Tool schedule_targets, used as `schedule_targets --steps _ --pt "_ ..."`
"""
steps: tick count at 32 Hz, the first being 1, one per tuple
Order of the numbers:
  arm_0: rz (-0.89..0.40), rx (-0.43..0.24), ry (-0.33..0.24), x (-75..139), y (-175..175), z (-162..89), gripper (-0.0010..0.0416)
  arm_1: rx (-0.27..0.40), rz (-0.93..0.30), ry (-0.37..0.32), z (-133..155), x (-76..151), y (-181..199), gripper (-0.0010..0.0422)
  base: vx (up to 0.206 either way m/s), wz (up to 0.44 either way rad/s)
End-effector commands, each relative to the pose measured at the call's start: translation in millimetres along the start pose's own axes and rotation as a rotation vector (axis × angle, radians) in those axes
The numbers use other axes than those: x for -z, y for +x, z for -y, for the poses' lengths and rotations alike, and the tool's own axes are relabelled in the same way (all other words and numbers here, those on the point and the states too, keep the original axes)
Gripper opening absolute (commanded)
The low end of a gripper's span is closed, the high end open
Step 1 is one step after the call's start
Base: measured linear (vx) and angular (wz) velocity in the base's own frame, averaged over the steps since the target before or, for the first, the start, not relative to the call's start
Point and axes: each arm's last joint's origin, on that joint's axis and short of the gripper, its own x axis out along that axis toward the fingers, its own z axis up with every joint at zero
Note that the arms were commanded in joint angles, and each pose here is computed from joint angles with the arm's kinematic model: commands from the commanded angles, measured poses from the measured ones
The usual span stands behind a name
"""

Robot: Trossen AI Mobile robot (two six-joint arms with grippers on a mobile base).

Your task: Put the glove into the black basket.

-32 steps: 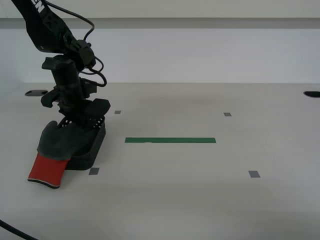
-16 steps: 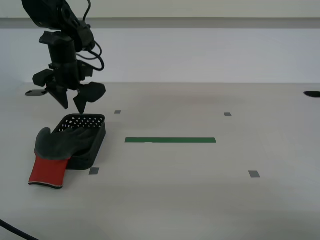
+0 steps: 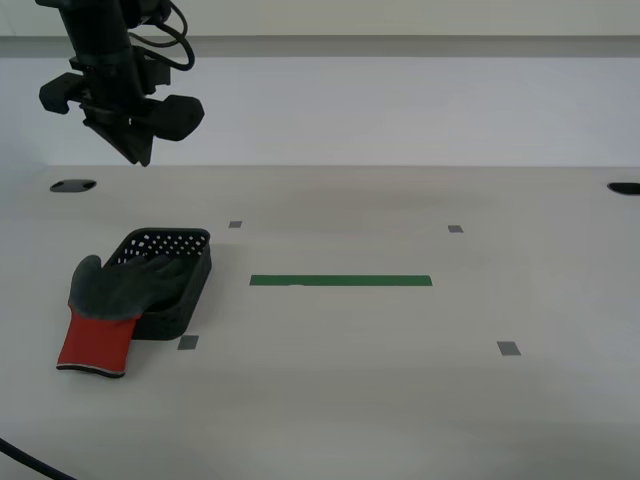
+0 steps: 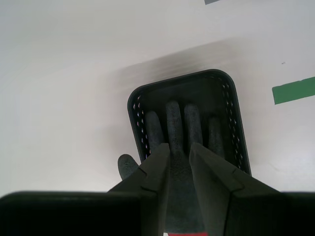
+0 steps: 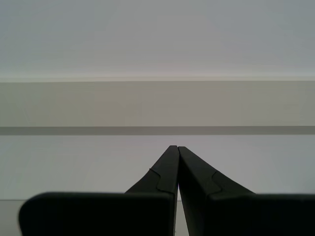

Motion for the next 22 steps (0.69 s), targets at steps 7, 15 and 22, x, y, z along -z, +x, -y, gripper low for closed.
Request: schedule_targets --steps 7,15,22 --pt "0.004 0.0 0.0 -0.5 0.1 -0.2 0.0001 -0.002 0.009 -0.003 -0.2 -1.0 -0.4 0.0048 0.0 0.0" --pt "0.004 -0.001 0.0 -0.5 0.1 -0.2 0.0001 -0.003 0.013 -0.003 -0.2 -1.4 -0.4 0.0048 0.0 0.0" --pt "0.004 0.0 0.0 -0.5 0.1 -0.1 0.0 -0.003 0.014 -0.003 -0.1 -1.4 -0.4 0.0048 0.0 0.0"
